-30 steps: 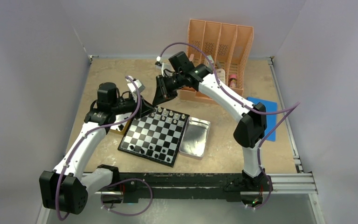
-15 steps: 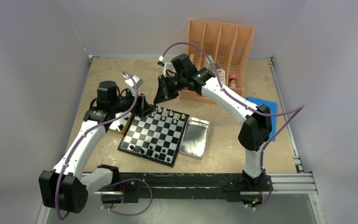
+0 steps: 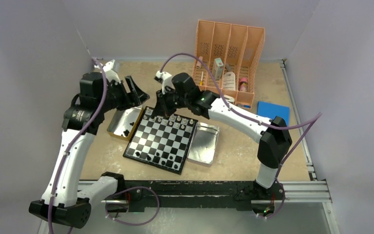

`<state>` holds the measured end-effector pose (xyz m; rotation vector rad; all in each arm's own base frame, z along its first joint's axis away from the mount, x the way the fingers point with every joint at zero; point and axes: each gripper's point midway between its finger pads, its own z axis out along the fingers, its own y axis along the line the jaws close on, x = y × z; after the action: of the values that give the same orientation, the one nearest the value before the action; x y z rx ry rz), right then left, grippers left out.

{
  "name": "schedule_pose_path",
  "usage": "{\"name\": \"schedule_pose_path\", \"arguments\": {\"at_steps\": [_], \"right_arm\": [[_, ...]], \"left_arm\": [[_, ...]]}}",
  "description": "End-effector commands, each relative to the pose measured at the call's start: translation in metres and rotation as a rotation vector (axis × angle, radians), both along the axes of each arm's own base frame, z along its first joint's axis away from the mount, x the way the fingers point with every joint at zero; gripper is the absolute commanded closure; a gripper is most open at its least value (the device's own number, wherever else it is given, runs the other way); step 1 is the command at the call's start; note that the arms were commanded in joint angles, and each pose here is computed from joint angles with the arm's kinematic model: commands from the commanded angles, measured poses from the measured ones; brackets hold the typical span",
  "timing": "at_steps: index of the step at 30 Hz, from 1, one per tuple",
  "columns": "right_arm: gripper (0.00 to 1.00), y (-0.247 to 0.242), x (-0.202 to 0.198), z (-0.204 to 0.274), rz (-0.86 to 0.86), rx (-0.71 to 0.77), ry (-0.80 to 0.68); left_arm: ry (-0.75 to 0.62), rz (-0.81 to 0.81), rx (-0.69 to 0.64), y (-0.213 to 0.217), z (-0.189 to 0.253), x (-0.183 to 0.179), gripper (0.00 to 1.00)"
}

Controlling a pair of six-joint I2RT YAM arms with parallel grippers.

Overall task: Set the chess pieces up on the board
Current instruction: Place the chess piece on the chessboard.

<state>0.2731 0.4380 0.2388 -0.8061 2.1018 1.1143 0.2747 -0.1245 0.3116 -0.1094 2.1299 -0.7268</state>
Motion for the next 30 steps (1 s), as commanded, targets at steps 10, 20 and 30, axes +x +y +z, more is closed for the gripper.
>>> {"name": "schedule_pose_path", "arguments": {"at_steps": [10,20,30], "right_arm": [[0.92,0.056,-0.056,-0.029,0.022,-0.085,-0.287],[0.92,0.085,-0.089,-0.081,0.05,-0.219,-0.296],[0.91,0.091,-0.095,-0.115,0.052,-0.311,-0.3]], "left_arm": [[-0.004,0.24,-0.341,0.01,0.093,-0.051,0.32],[-0.003,0.356,-0.281,0.032,0.078,-0.054,0.32],[-0.174,0.424,-0.289,0.051,0.121,-0.06,0.32]]}}
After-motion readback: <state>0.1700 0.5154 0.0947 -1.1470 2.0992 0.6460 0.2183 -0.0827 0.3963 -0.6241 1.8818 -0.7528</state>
